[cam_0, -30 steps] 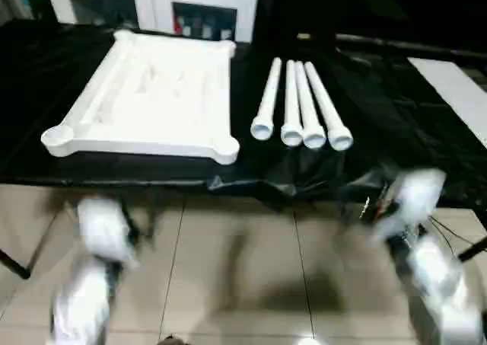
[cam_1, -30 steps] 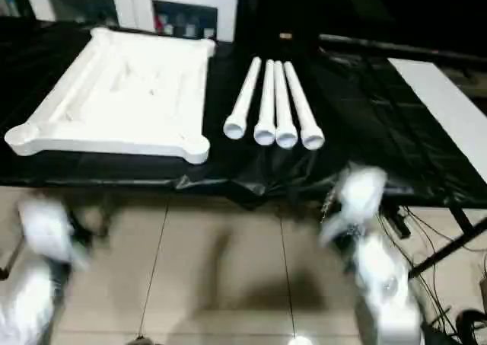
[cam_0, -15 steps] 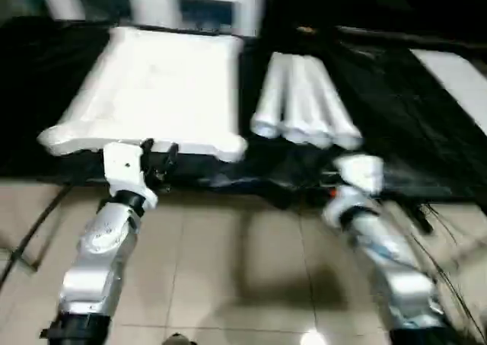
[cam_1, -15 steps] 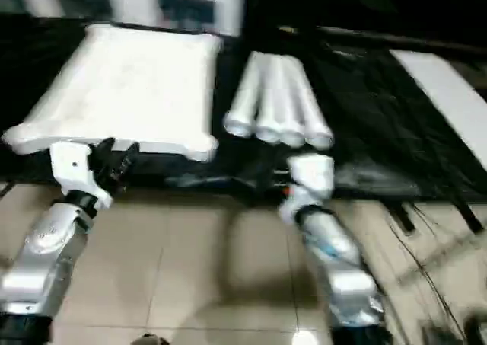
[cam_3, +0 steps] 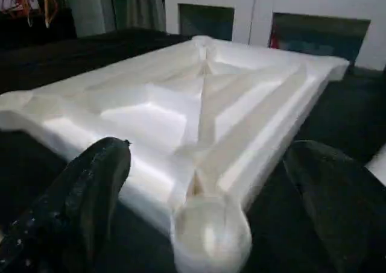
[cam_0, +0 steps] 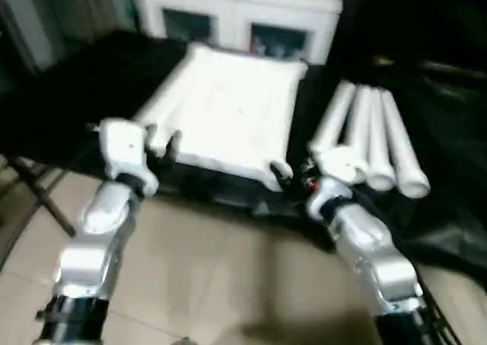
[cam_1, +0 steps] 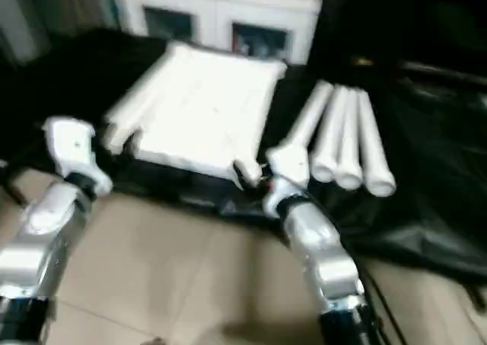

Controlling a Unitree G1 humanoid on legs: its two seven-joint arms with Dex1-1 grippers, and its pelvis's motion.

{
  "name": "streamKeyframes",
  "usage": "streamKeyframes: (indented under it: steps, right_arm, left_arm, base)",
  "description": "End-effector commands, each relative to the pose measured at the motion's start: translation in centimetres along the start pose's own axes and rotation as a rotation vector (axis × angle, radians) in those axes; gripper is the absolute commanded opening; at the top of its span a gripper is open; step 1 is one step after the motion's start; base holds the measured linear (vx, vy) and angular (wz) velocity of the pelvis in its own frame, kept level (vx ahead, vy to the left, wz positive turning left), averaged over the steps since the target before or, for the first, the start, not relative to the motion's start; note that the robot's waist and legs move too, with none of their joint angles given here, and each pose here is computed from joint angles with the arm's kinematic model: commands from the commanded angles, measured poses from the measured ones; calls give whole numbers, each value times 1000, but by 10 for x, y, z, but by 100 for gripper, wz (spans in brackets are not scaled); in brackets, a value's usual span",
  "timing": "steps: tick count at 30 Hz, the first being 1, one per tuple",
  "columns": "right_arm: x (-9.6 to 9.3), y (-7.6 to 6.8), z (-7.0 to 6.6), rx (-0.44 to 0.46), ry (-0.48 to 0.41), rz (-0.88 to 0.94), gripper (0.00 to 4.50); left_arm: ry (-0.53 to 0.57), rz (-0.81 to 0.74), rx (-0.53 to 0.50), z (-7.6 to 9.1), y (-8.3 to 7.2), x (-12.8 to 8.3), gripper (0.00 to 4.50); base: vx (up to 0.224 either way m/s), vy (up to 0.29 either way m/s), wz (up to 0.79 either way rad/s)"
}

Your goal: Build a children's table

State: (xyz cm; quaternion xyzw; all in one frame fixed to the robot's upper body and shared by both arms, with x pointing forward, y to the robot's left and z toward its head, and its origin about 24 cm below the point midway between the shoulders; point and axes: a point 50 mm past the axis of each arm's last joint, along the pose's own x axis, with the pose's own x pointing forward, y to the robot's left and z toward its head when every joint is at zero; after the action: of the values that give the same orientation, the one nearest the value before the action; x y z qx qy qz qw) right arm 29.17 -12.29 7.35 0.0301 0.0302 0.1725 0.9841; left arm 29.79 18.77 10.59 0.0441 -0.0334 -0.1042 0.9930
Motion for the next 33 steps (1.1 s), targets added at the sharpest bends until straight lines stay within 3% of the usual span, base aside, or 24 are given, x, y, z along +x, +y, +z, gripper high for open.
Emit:
streamKeyframes:
  steps: [1, 8, 17, 23, 28, 33]
  right_arm:
    - [2, 3, 7, 5, -21, 6, 450]
    - [-3, -14, 18, 18, -15, -70, 450]
    - [-4, -13, 17, -4, 20, -57, 450]
    - [-6, -13, 19, 2, 22, -60, 450]
    - [-9, -15, 21, 23, 27, -65, 450]
    - [-14, -20, 16, 21, 49, -103, 450]
  left_arm:
    - [9, 28, 12, 2, 7, -1, 255]
    - [58, 27, 12, 13, 25, -3, 255]
    - [76, 56, 14, 23, 46, -5, 255]
    - [111, 33, 4, 15, 30, -7, 255]
    - [78, 7, -5, 18, 23, -7, 255]
    - [102, -9, -16, 7, 13, -6, 255]
  base:
    - [173, 54, 28]
    - [193, 58, -18]
    - [157, -35, -23]
    - [150, 57, 0]
    - [-13, -48, 0]
    - [-41, -49, -3]
